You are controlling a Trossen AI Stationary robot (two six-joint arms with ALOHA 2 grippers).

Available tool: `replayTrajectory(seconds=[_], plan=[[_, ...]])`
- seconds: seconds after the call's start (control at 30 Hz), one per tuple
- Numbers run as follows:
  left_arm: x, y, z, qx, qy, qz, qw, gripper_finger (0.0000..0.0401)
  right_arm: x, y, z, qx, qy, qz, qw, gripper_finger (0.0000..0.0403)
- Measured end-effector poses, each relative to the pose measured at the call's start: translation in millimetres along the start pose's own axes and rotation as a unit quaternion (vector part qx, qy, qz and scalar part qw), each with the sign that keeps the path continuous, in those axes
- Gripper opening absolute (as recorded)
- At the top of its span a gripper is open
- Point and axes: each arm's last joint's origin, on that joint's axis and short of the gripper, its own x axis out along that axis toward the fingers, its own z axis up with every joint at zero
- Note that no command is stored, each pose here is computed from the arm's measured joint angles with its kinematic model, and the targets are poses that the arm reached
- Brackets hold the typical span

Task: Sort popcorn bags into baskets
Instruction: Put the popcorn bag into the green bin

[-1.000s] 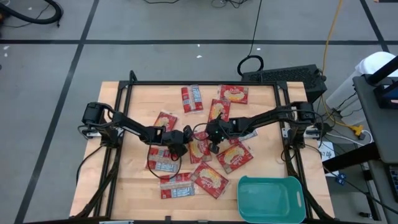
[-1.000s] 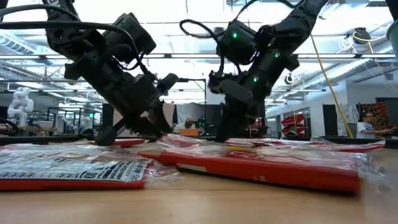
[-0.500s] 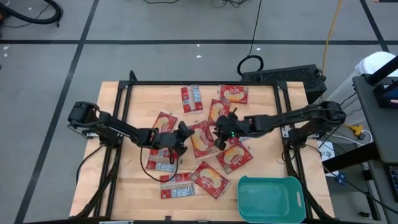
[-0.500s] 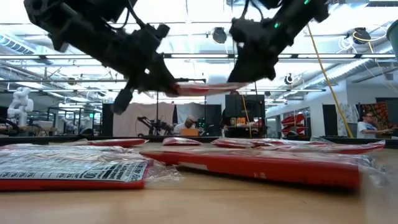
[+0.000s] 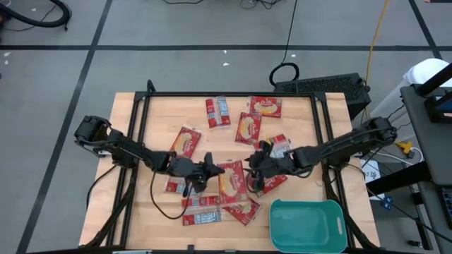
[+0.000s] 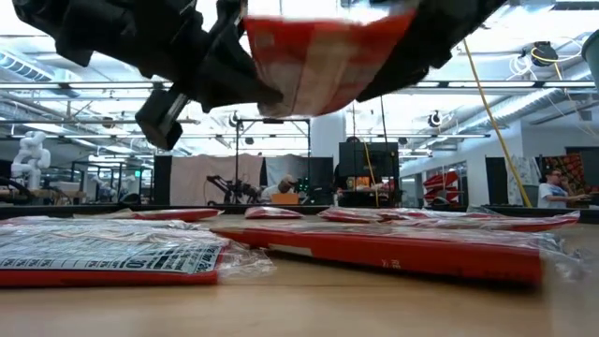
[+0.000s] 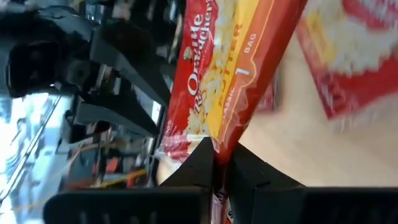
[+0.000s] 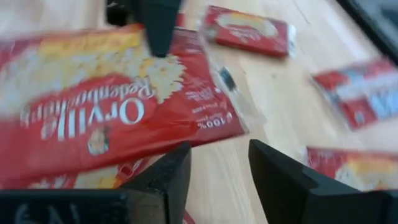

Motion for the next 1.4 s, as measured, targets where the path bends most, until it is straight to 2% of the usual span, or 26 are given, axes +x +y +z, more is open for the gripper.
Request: replayTrajectory(seconds=[0.13,0.23,0.33,0.43,0.6,0.83,1.0,1.13,1.33,1.4], plan=[[1.4,2.4,-3.2,-0.017,-0.042,-0.014,0.999,0.0017,-17.8,7.6,4.5,-0.058,-0.027,0.021,0.998,0.0165],[2.7,5.2,-8.3,-0.032,-0.05,-0.015,0.998,0.0017,-32.9,11.1,6.6,-0.089,-0.043,0.033,0.995,0.017],[3.9,11.4,-13.3,-0.046,-0.07,-0.004,0.997,0.0019,-43.0,15.8,4.2,-0.13,-0.042,0.044,0.99,0.0172],[4.3,20.9,-16.4,-0.072,-0.124,0.013,0.99,0.0018,-47.4,22.6,0.8,-0.179,-0.041,0.053,0.982,0.0173],[5.7,26.9,-19.6,-0.104,-0.18,0.015,0.978,0.0018,-55.1,35.3,1.4,-0.245,-0.079,-0.004,0.966,0.0173],[14.7,23.4,-19.2,-0.105,-0.218,0.038,0.97,0.0019,-52.6,46.5,5.1,-0.304,-0.114,-0.003,0.946,0.017],[26.0,26.1,-16.2,-0.11,-0.228,0.039,0.967,0.0023,-47.2,53.7,12.6,-0.322,-0.157,-0.007,0.933,0.0163],[31.9,28.6,-14.6,-0.114,-0.229,0.038,0.966,0.0024,-42.7,55.5,12.5,-0.325,-0.161,0.024,0.932,0.0132],[33.0,30.6,-15.3,-0.157,-0.2,0.051,0.966,0.0026,-43.4,55.8,11.8,-0.265,-0.157,0.034,0.951,0.0031],[33.2,30.6,-15.3,-0.186,-0.184,0.056,0.964,0.0034,-46.8,56.4,11.4,-0.253,-0.155,0.035,0.954,0.0014]])
